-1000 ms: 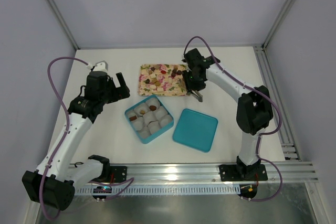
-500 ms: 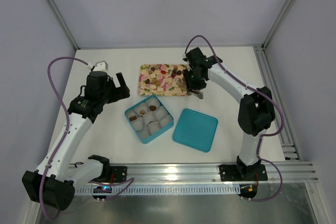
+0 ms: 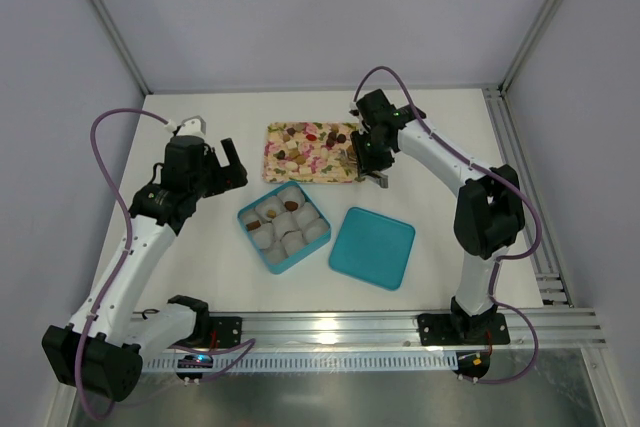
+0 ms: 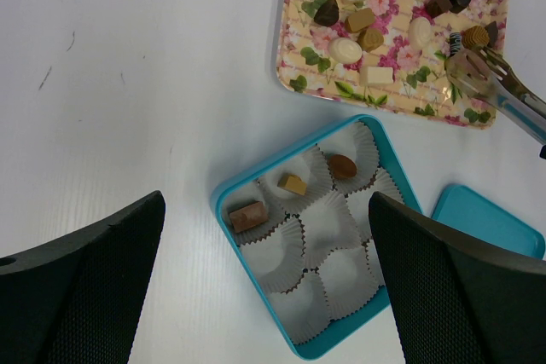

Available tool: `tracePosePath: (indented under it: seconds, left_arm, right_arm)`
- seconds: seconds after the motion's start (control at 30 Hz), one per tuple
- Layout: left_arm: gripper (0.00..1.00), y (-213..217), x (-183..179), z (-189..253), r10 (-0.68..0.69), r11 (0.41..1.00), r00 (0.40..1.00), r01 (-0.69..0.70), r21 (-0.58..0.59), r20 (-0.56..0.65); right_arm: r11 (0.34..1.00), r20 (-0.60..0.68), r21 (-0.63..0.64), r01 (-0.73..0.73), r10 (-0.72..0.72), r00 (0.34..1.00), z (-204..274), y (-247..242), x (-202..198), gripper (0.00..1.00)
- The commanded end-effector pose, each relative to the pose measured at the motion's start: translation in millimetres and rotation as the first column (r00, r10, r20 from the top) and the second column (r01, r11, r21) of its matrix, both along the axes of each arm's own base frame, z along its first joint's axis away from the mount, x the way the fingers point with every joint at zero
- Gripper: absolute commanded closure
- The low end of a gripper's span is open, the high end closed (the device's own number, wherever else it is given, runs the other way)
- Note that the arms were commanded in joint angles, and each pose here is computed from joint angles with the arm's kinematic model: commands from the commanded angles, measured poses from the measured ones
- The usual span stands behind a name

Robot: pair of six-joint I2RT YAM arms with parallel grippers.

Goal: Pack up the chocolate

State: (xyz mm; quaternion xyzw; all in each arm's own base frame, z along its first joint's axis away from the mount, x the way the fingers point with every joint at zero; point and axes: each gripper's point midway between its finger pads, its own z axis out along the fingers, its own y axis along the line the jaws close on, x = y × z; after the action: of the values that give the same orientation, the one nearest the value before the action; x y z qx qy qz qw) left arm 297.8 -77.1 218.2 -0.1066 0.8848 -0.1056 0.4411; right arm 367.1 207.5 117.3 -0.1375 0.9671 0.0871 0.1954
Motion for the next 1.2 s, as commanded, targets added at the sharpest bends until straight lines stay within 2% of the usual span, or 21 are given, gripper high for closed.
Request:
tracePosePath:
  seconds: [0.0, 0.87, 1.17]
  left_arm:
    - [0.0, 1, 1, 4, -0.005, 1.0, 1.0, 0.004, 0.011, 0.024]
    - [0.0, 0, 1, 4, -0.009, 1.0, 1.0, 0.009, 0.009, 0.022]
    - [0.0, 0, 1, 4, -0.005, 1.0, 1.0, 0.005, 0.007, 0.023]
  right_arm:
    - [0.999, 0.07, 0.038, -0.011, 0.009, 0.997, 26, 1, 5, 0.63]
    - [0.997, 0.122, 0.079, -0.019, 0.009, 0.992, 55, 2, 0, 0.64]
    - [0.99, 0.136, 0.129, -0.063, 0.045, 0.99, 71, 17, -18, 0.64]
